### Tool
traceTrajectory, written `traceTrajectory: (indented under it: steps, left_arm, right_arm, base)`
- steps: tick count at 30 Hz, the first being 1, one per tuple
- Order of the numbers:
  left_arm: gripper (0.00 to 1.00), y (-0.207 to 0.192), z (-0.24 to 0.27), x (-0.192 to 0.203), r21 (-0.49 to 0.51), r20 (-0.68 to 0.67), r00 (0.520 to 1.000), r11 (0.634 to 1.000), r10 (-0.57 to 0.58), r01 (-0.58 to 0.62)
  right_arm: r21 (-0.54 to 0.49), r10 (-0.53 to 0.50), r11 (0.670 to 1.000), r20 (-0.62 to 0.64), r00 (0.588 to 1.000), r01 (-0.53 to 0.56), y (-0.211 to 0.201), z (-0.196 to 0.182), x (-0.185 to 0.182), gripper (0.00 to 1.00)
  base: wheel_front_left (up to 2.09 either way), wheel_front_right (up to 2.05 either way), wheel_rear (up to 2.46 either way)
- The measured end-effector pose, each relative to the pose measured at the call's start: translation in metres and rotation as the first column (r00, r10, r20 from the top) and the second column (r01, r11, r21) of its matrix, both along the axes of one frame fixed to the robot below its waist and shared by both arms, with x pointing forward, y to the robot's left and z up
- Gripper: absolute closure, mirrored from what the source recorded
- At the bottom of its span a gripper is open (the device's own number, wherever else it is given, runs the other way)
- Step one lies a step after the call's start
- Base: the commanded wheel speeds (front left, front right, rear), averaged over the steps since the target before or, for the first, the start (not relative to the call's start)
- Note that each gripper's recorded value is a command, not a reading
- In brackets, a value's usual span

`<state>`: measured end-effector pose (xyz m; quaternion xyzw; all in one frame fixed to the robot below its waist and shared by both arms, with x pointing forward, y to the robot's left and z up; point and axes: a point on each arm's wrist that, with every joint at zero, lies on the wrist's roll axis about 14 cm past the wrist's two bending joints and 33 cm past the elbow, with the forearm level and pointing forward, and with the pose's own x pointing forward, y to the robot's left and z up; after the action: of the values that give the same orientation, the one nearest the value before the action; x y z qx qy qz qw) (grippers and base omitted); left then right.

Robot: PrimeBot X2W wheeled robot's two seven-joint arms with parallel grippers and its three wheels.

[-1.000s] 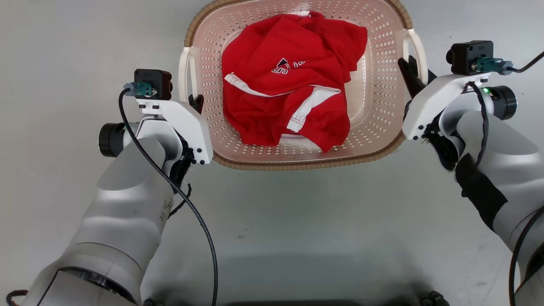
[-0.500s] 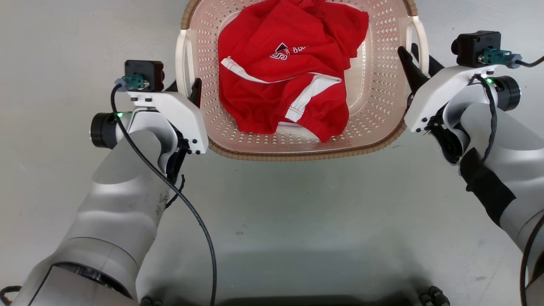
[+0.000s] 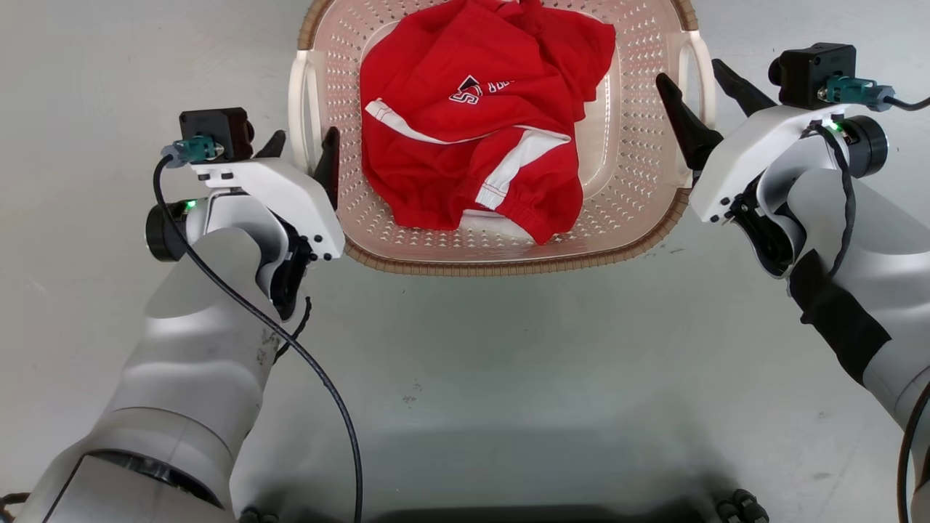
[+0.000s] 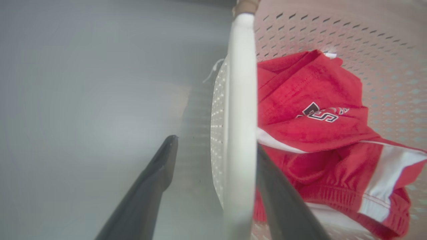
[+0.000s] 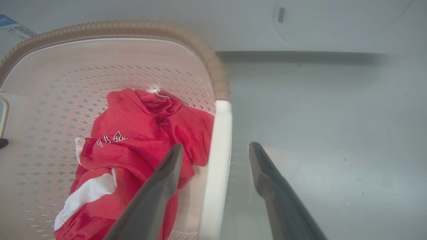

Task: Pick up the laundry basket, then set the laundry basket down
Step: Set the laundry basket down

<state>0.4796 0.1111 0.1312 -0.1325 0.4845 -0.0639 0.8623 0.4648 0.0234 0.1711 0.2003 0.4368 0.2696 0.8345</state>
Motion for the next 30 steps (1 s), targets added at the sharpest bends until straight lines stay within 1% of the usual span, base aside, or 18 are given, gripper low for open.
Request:
traceTrajectory:
  steps: [11, 25, 30]
  left_arm:
    - [0.0, 0.0, 0.007, 0.003, -0.007, 0.022, 1.0, 1.0, 0.009, -0.009]
    - [0.0, 0.015, 0.03, -0.001, 0.038, 0.049, 0.999, 0.999, -0.007, 0.005]
    - [0.0, 0.018, 0.04, -0.004, 0.047, 0.06, 0.998, 0.999, -0.003, 0.001]
  right_arm:
    - [-0.011, 0.0, 1.0, 0.014, 1.0, 0.0, -0.002, 0.004, 0.003, 0.0]
    - [-0.05, 0.005, 0.999, 0.064, 0.998, -0.002, -0.012, 0.027, 0.011, 0.0]
    - [-0.066, -0.001, 0.998, 0.068, 0.998, 0.005, -0.016, 0.033, 0.009, 0.0]
  base:
    - [0.0, 0.0, 0.0]
    - [0.0, 0.0, 0.0]
    - [0.0, 0.0, 0.0]
